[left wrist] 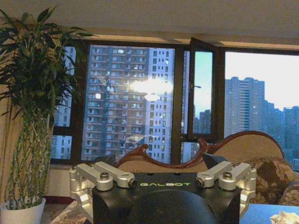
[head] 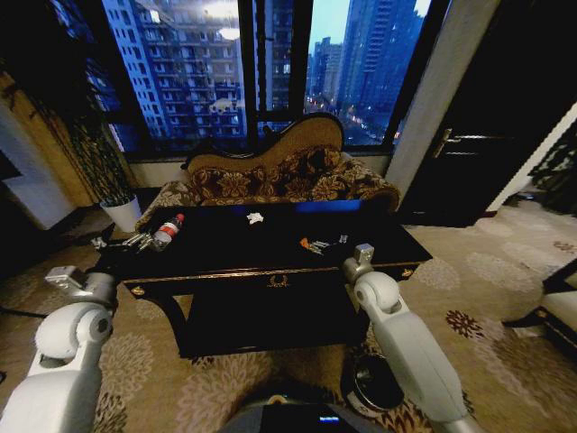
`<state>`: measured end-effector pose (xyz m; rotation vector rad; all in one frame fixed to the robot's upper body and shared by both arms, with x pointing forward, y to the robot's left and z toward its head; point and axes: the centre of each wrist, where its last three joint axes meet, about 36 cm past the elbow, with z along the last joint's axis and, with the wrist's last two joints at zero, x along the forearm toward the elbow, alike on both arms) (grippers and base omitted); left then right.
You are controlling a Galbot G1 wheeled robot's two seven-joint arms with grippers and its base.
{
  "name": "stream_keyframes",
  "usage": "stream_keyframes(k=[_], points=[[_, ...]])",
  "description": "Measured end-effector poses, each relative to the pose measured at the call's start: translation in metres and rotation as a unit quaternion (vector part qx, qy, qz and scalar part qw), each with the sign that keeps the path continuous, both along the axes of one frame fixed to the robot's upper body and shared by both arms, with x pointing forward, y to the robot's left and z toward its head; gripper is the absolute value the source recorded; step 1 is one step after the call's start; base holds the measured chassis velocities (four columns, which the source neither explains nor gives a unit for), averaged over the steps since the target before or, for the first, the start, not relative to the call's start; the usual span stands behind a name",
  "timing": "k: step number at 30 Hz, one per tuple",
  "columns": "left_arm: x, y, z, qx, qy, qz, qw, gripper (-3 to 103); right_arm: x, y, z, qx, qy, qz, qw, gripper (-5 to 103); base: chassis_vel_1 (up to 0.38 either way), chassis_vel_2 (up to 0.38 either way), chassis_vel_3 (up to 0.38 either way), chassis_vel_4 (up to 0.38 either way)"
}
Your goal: Move to the front of the table and place the trash on the table into the trash bin.
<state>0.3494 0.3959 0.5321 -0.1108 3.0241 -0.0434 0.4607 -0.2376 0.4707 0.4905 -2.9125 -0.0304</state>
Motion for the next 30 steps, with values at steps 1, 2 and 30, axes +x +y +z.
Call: stream_keyframes(k=[1,2,30], points=[[0.000,0.000,0.000,0.000,0.000,0.000,1.0000,100,0.000,0.000,0.000,0.000,0.000,0.000,1.000,100,0.000,0.000,0.000,0.000],[0.000,-0.002,-0.001,0.000,0.000,0.000,1.0000,100,0.002,0.003,-0.001,0.003,0.010,0.006,1.000,100,0.000,0.000,0.000,0.000],[-0.002,-0.007,0.001,-0.003,0.000,-0.002,1.0000,100,0.021,0.014,-0.025,-0.024,0.043,0.017,0.999,77,0.000,0.000,0.000,0.000]])
